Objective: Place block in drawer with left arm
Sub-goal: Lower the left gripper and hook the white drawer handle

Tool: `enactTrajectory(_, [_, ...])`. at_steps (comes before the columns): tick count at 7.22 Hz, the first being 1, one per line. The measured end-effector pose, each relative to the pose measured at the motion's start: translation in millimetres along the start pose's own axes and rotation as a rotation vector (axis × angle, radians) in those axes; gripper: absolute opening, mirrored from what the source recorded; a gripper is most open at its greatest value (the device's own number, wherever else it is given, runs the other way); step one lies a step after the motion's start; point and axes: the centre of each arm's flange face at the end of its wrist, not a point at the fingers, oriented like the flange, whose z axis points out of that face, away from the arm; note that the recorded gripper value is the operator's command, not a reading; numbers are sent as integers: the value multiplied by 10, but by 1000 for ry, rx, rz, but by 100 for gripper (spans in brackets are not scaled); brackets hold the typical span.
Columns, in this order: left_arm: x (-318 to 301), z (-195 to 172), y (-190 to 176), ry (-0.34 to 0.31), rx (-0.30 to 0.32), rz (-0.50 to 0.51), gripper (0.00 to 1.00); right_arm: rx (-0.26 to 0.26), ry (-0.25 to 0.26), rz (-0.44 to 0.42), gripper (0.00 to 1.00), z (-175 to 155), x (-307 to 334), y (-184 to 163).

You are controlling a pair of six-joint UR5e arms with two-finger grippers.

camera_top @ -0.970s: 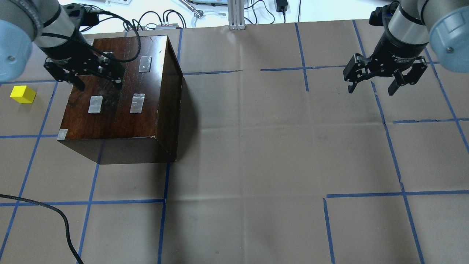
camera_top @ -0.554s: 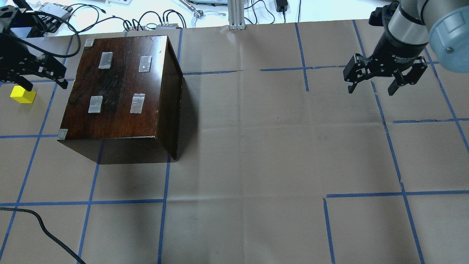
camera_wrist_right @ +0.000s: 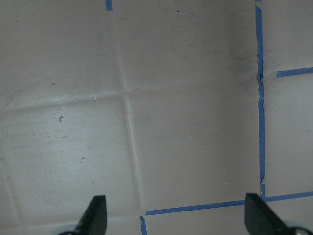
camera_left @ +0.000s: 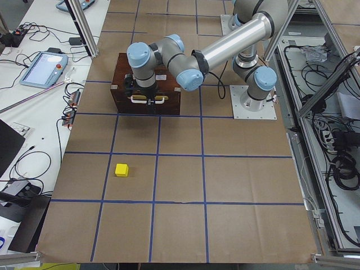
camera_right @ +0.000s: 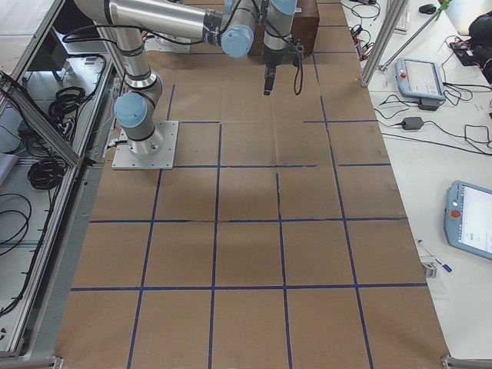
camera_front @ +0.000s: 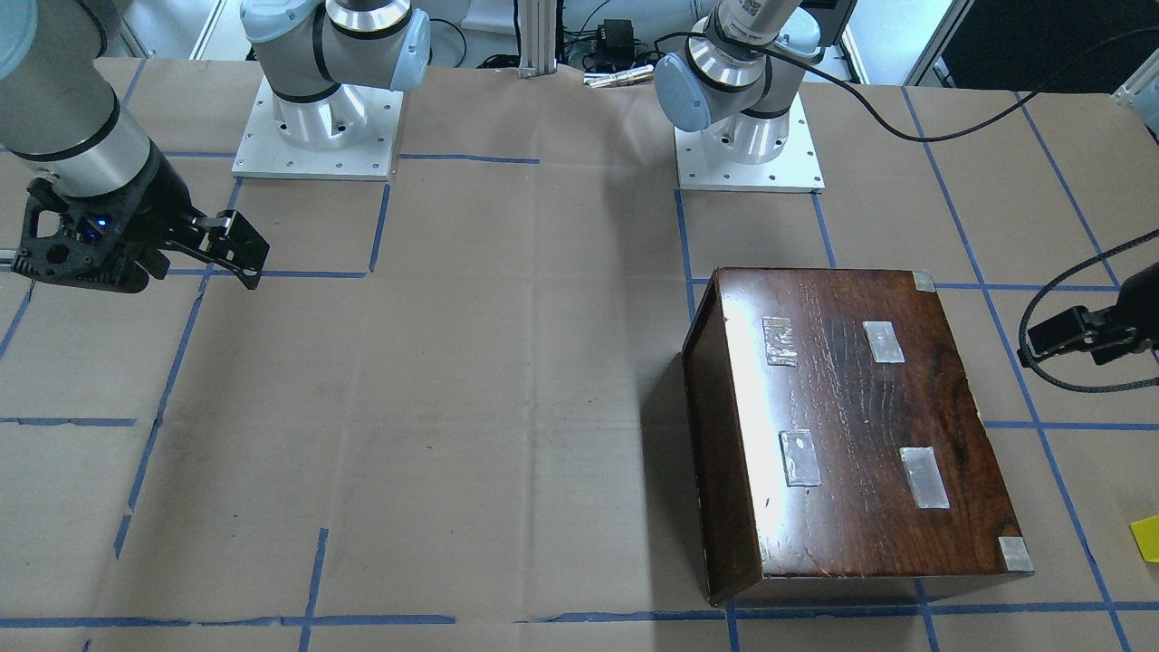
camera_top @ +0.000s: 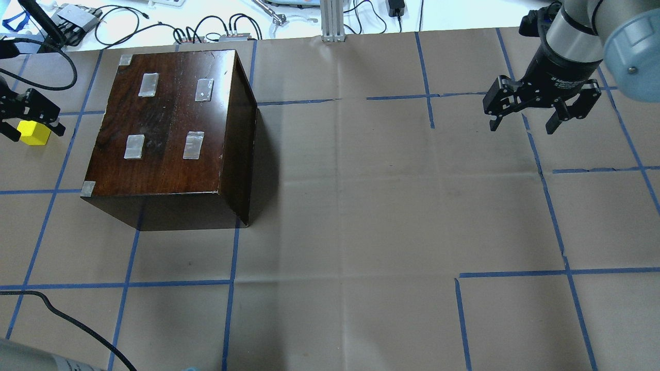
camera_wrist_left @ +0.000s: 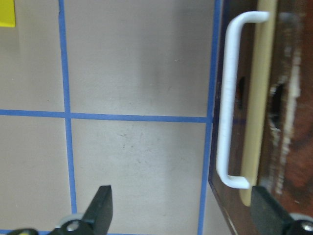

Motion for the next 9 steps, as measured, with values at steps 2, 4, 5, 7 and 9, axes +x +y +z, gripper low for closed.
enactTrajectory(2, [-51, 260, -182, 96, 22, 26, 99, 0, 0, 0, 100, 0, 0, 0])
enactTrajectory(4, [-31, 408, -300, 205, 54, 42, 99, -1, 0, 0, 100, 2, 0, -1])
enactTrajectory(5, [-86, 489, -347, 239, 58, 33, 99, 0, 0, 0, 100, 2, 0, -1])
enactTrajectory(7, [-149, 525, -424, 294, 88, 20, 99, 0, 0, 0, 100, 0, 0, 0])
enactTrajectory(9, [-161, 560, -456, 313, 93, 16, 99, 0, 0, 0, 100, -1, 0, -1])
